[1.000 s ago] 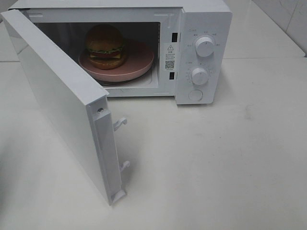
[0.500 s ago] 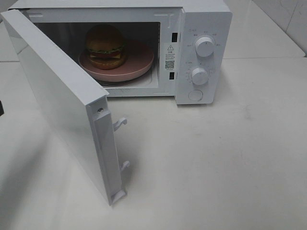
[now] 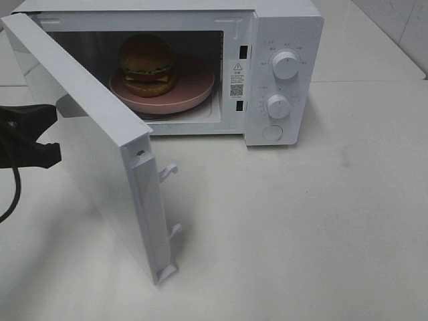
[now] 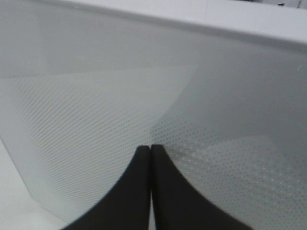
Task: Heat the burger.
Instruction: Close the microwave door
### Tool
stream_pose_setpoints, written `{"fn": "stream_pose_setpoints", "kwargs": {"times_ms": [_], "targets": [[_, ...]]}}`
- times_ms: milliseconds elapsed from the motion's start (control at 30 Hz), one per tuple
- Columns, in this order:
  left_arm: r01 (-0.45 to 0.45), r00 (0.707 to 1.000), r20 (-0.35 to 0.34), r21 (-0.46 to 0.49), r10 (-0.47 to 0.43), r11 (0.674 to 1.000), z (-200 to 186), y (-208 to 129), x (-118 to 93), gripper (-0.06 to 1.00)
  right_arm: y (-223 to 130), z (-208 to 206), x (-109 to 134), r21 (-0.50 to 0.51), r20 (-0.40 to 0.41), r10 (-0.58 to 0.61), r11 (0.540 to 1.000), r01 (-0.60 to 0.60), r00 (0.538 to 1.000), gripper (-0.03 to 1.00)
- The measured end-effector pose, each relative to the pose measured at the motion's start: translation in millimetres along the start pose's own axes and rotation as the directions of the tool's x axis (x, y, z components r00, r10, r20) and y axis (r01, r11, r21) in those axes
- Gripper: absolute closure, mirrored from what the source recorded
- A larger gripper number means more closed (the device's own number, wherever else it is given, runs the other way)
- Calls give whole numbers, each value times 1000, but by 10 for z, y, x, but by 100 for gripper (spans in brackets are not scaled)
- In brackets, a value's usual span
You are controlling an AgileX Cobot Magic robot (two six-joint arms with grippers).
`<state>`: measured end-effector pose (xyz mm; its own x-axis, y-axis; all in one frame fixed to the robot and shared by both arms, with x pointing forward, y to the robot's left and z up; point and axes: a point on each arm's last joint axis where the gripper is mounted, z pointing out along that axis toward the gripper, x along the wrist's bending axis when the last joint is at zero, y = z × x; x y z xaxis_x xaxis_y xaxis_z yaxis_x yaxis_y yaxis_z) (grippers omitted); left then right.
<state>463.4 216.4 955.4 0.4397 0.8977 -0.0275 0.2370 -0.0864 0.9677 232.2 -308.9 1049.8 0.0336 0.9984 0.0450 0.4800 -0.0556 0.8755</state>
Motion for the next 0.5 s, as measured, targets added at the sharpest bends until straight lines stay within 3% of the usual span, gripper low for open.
{"fn": "stream_pose_setpoints", "kwargs": {"times_ms": [500], "targets": [[24, 999, 34, -8, -24, 1000, 513, 29, -450, 94, 0, 0, 2, 0, -2, -5, 1000, 5, 1000, 22]]}}
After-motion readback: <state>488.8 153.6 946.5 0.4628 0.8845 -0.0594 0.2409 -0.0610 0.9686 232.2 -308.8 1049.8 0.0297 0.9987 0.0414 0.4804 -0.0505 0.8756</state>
